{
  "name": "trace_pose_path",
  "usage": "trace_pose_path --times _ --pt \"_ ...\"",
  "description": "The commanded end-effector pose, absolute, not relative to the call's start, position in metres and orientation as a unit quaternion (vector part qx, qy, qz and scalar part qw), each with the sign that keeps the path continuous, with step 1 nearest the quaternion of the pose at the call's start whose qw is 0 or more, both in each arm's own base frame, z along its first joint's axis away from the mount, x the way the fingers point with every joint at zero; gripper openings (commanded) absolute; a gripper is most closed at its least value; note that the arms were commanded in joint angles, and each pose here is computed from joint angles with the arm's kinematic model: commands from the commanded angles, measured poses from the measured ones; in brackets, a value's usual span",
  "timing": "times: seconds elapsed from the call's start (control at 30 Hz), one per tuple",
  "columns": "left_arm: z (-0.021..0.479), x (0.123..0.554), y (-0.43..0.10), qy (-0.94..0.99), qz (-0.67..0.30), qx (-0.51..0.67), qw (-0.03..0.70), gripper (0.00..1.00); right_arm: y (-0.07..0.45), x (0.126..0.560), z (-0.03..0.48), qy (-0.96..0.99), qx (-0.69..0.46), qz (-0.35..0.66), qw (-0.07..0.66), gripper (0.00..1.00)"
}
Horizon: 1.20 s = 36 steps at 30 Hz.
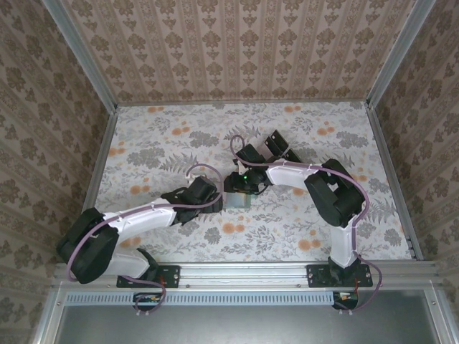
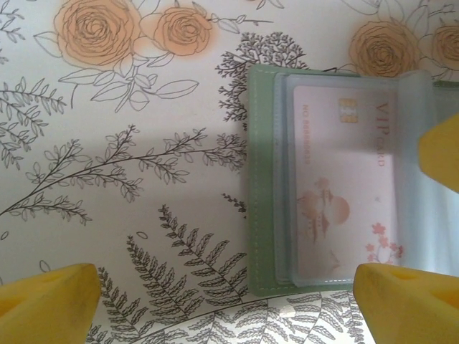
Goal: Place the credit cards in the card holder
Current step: Flip over the card slot in the card holder.
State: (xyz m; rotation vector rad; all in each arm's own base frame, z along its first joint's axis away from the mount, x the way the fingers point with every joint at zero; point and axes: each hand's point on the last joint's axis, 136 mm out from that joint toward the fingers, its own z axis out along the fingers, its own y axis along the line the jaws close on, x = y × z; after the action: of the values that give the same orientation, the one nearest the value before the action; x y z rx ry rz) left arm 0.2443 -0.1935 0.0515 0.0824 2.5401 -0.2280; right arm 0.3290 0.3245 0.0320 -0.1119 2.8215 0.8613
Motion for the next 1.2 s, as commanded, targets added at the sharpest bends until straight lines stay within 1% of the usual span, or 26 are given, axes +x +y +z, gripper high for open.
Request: trace_pose_path --times 0.0,0.3,0.67,0.93,1.17 --pt "0.063 0.250 -0.207 0.946 -0.099 0.049 0.306 1.00 0.327 0.320 0.014 0.951 -0.015 0.303 0.062 0.50" --pt "0.065 0.254 -0.225 0.939 -0.115 0.068 0.316 1.00 0.325 0.322 0.015 0.950 -0.003 0.306 0.063 0.51" --pt "0.053 0.261 -0.238 0.941 -0.107 0.079 0.311 1.00 0.325 0.322 0.014 0.949 0.001 0.310 0.061 0.51" --pt "0.027 0.257 -0.230 0.952 -0.070 0.077 0.289 1.00 0.325 0.322 0.016 0.947 0.003 0.316 0.060 0.51" --pt "0.010 0.250 -0.216 0.959 -0.045 0.059 0.273 1.00 0.326 0.330 0.046 0.936 0.001 0.340 0.090 0.54"
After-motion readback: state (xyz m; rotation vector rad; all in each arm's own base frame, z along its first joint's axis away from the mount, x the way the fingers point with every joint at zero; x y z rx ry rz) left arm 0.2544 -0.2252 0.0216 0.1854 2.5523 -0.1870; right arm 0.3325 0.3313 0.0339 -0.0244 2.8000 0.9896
